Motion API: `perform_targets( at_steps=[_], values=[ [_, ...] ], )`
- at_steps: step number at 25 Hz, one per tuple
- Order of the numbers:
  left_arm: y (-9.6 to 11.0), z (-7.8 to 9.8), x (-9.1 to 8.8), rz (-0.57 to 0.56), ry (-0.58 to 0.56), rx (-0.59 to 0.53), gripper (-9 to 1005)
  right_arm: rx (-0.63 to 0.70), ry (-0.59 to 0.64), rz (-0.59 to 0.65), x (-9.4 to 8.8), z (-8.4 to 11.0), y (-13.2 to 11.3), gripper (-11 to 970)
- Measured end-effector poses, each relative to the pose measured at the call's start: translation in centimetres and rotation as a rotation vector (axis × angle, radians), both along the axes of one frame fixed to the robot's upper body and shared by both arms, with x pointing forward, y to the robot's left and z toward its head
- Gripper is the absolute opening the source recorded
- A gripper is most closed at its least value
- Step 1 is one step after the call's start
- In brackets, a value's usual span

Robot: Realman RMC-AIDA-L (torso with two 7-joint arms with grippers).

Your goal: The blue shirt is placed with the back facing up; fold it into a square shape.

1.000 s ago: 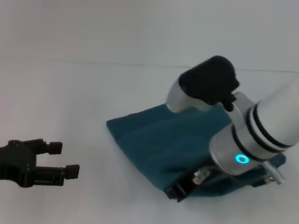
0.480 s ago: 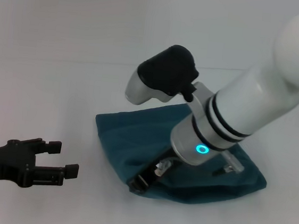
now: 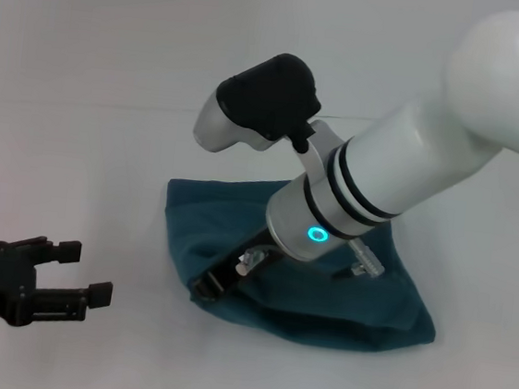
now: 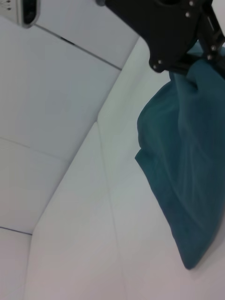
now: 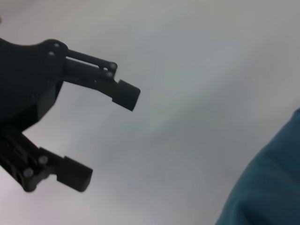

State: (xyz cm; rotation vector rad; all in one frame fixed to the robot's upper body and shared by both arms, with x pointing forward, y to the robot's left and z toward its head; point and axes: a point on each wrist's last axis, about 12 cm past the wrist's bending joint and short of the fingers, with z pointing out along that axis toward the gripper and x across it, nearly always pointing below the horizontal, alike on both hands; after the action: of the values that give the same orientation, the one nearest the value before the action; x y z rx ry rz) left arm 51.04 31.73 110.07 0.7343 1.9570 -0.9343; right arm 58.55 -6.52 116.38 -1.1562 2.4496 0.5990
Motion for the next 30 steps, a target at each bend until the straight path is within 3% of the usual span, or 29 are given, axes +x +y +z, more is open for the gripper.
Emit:
perform_targets(
  at_steps=[14,20,25,30],
  values=[
    [0.8,0.2,-0.8,-0.012,-0.01,0.009,949,0.031,-0.001,0.007,0.7,-0.2,0.8,43],
    [0.7,0.3,-0.7,-0.016,-0.012,0.009,949,0.083,0.056,0.013,0.6,0.3,-0.2,232],
    [0.6,0.3,-0.7,-0.023,-0.01,0.005,949,0.158,0.049,0.015,0.8,1.8,-1.6,475],
    [0.6,0.3,-0.8,-0.022,-0.006,0.0,949,0.265,0.0,0.001,1.3,2.5,-3.8,582]
  ],
)
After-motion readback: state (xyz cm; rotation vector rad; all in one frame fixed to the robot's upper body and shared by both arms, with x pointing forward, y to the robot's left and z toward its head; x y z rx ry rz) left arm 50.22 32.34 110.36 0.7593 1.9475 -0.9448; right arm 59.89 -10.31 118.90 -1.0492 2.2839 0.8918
